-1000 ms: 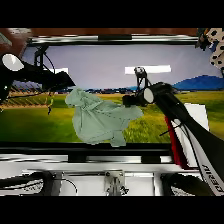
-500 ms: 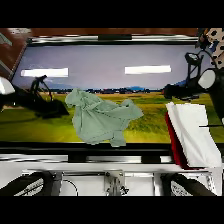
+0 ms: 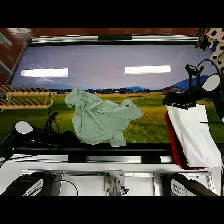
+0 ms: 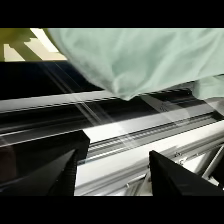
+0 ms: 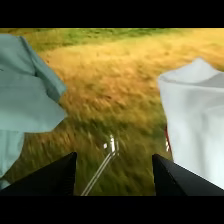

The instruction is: Fold the shirts.

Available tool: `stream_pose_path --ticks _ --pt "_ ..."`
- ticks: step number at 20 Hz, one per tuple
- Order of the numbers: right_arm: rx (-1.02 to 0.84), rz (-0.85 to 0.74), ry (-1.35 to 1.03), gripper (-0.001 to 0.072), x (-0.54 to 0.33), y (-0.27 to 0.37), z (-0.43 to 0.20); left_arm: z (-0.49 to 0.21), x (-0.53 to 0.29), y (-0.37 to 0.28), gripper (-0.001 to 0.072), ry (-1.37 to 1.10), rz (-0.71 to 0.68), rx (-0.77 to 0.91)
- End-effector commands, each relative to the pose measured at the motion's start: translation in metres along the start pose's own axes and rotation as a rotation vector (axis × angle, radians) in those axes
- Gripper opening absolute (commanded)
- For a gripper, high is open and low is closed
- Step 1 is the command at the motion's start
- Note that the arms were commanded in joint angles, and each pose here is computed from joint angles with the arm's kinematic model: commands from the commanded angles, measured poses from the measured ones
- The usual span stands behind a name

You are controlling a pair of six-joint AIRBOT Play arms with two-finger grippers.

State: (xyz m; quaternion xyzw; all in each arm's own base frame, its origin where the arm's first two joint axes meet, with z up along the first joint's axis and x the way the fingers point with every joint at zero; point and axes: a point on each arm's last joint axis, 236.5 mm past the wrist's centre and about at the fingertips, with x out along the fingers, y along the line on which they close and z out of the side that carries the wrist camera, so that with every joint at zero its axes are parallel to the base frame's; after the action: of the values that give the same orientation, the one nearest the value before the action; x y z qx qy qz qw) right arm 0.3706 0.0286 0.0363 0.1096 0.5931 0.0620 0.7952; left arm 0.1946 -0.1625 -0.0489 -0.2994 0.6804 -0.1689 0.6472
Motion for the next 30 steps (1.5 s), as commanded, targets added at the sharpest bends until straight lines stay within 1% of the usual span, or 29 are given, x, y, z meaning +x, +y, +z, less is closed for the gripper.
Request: stream_pose_path --ticks 1,6,9,10,12,13,14,18,19,20,23,25,26,27,28,30 --pt "0.021 0.049 0.036 0.0592 0.014 0.007 -0.003 0.012 0.020 -0.001 0.0543 -0.074 -0.022 -0.029" --pt "0.043 0.083 0.064 0.0592 0.026 0.012 -0.004 0.017 0.048 0.004 0.0543 -0.051 -0.008 -0.064" --pt "0.045 0.086 0.074 0.0592 0.028 0.013 -0.006 0.032 0.054 -0.003 0.0532 -0.092 -0.057 -0.093" --pt "0.042 0.082 0.082 0.0592 0.031 0.013 -0.008 0.035 0.056 -0.003 0.0487 -0.099 -0.060 -0.107" --pt "0.030 0.086 0.118 0.0592 0.043 0.018 -0.018 0.038 0.058 -0.001 0.0370 -0.098 -0.054 -0.116" --pt "0.016 0.089 0.150 0.0592 0.051 0.023 -0.026 0.039 0.057 -0.003 0.0217 -0.098 -0.058 -0.110" --pt "-0.005 0.094 0.186 0.0593 0.062 0.030 -0.035 0.041 0.054 -0.009 0.0039 -0.097 -0.067 -0.076" --pt "-0.067 0.125 0.224 0.0593 0.102 0.062 -0.043 0.060 0.034 -0.043 0.0030 -0.122 -0.102 0.095" --pt "-0.064 0.141 0.222 0.0613 0.112 0.070 -0.042 0.067 0.029 -0.048 0.0030 -0.138 -0.095 0.124" --pt "-0.062 0.155 0.221 0.0643 0.122 0.077 -0.042 0.073 0.024 -0.052 0.0030 -0.152 -0.093 0.141" --pt "-0.028 0.213 0.238 0.0643 0.145 0.096 -0.046 0.082 0.012 -0.069 0.0030 -0.169 -0.115 0.175" --pt "-0.031 0.210 0.248 0.0641 0.157 0.100 -0.049 0.089 0.004 -0.081 0.0030 -0.188 -0.129 0.199" --pt "-0.034 0.209 0.248 0.0482 0.160 0.102 -0.050 0.094 -0.001 -0.087 0.0030 -0.203 -0.136 0.212" --pt "-0.032 0.212 0.244 0.0092 0.158 0.103 -0.048 0.099 -0.007 -0.094 0.0030 -0.219 -0.143 0.227" --pt "-0.032 0.217 0.235 0.0072 0.153 0.105 -0.044 0.104 -0.014 -0.102 0.0030 -0.241 -0.147 0.255" --pt "-0.165 0.224 0.165 0.0072 0.124 0.110 -0.024 0.119 -0.047 -0.136 0.0029 -0.331 -0.168 0.406"
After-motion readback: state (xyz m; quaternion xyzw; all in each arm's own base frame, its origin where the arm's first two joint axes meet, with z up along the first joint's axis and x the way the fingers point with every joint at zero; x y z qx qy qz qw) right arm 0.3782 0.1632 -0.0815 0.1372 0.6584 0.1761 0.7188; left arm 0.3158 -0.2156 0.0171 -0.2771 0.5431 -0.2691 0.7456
